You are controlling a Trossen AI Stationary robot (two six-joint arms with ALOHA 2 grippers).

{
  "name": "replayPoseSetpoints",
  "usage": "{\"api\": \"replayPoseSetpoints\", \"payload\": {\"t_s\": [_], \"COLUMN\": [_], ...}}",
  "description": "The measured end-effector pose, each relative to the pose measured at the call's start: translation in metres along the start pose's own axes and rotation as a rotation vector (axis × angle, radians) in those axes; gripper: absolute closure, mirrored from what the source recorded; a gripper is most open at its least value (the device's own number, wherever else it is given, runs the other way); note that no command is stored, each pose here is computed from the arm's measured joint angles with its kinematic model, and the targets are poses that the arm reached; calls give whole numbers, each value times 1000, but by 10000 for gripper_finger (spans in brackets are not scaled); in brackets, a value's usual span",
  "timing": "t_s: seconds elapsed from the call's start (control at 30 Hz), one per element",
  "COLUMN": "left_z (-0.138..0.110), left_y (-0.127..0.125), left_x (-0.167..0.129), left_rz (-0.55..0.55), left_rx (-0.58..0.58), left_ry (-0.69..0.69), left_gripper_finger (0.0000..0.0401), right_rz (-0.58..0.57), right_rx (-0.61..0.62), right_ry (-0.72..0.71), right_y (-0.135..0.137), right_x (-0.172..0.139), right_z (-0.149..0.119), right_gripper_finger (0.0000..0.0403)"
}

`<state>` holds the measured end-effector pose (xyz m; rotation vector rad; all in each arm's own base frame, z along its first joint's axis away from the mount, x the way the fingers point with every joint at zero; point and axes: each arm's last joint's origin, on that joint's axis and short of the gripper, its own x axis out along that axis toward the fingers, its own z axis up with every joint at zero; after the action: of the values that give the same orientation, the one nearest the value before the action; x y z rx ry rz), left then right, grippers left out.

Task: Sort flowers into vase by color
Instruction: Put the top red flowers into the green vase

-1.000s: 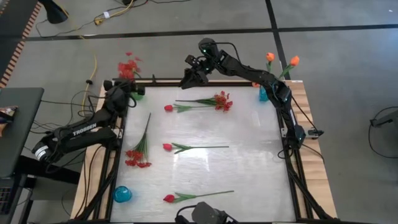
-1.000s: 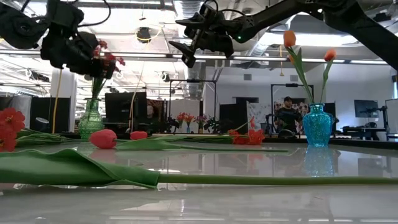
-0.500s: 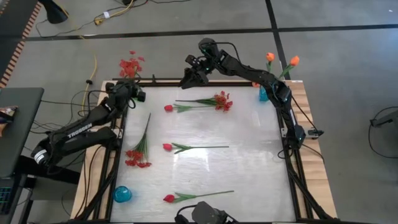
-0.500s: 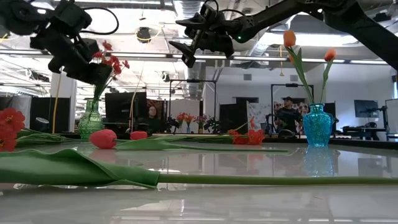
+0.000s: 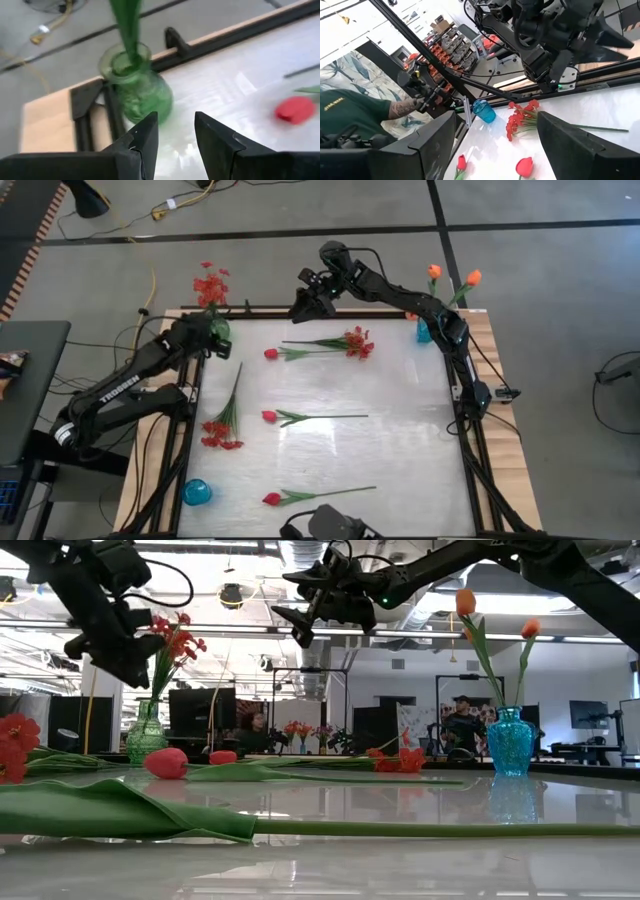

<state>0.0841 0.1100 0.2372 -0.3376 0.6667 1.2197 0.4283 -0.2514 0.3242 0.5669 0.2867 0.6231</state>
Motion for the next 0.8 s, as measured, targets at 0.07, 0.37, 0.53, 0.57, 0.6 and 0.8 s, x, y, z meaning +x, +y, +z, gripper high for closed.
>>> {"api": "replayPoseSetpoints", "payload": {"t_s": [0.07, 0.37, 0.53, 0.57, 0.6, 0.8], "left_z": [4, 8, 2, -2, -6, -20], "left_y": [-1, -8, -15, -16, -18, -30], "left_x": [-3, -13, -20, -21, -23, -35], "left_rz": [-57, -359, -586, -633, -685, -864], "left_rx": [-5, 5, 27, 34, 42, 82], "left_ry": [-4, 76, 179, 225, 274, 448], "left_gripper_finger": [284, 284, 284, 284, 284, 285], "right_rz": [2, 16, 29, 33, 39, 87], "right_rx": [-3, 21, 45, 42, 38, 13], "right_ry": [1, 11, 19, 21, 23, 47], "right_y": [0, 3, 7, 9, 11, 25], "right_x": [1, 9, 16, 18, 21, 41], "right_z": [0, -1, -1, 0, 0, 2], "right_gripper_finger": [97, 97, 97, 97, 97, 97]}}
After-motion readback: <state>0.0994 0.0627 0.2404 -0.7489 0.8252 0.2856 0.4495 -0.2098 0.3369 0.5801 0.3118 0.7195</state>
